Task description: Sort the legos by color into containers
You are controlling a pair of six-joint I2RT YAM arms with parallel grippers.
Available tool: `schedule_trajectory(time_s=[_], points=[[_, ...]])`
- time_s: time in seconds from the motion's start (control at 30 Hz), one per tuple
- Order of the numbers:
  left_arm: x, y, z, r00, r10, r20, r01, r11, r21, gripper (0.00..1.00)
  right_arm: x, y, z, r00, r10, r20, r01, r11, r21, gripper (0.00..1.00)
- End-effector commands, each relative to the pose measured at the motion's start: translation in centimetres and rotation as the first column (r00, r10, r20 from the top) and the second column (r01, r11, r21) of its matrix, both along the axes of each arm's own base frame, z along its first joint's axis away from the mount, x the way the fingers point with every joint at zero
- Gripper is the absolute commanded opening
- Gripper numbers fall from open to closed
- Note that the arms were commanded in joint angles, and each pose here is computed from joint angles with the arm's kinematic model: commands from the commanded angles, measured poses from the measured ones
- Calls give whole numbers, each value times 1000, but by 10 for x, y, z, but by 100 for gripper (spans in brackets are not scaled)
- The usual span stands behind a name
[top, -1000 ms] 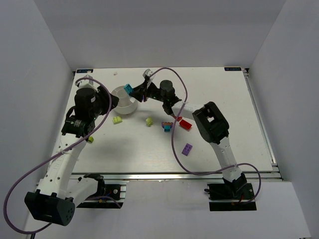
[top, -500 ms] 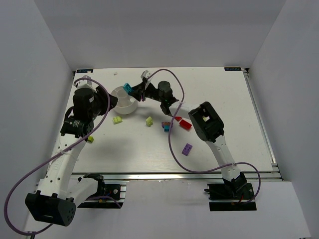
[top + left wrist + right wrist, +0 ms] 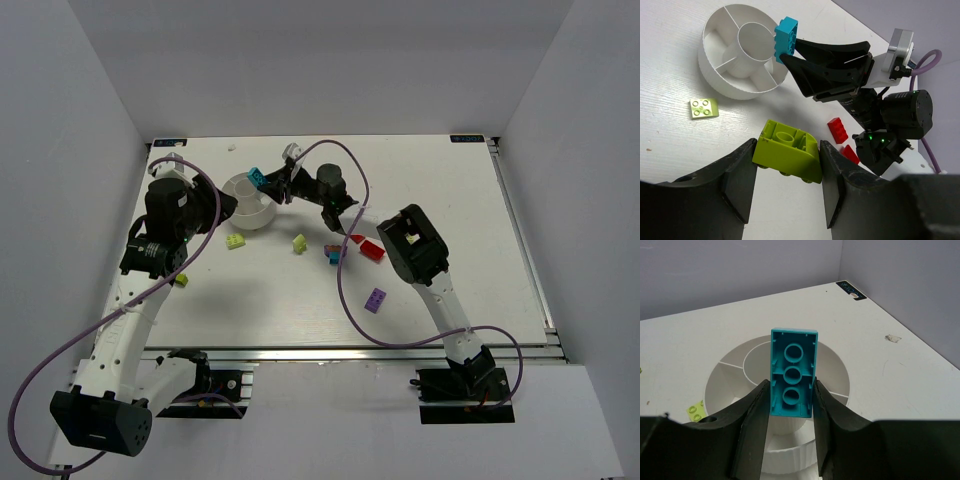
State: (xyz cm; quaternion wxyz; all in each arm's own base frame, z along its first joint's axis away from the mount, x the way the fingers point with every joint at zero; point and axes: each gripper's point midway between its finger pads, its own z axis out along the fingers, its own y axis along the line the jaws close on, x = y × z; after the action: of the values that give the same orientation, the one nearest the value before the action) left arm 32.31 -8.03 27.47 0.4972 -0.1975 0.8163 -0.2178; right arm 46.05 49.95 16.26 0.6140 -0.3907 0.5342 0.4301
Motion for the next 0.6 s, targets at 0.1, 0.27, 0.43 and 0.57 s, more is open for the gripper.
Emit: schedule_trajectory(time_s=[0.1,0.27,0.43,0.57], points=[[-5,1,9,1000,-2,25,3,1000,-13,21,1,-5,16,997,-13,75,9,999,45,42],[-5,1,8,1000,-3,24,3,1000,-15,21,1,-10,19,998,-12,68,8,999,53,44],[-3,0,9,1000,-4,24,5,1000,-16,21,1,-13,20,998,-13,66,9,998,58,48],[-3,0,9,1000,-5,24,6,1000,-18,21,2,-14,22,998,-15,66,11,998,65,56]])
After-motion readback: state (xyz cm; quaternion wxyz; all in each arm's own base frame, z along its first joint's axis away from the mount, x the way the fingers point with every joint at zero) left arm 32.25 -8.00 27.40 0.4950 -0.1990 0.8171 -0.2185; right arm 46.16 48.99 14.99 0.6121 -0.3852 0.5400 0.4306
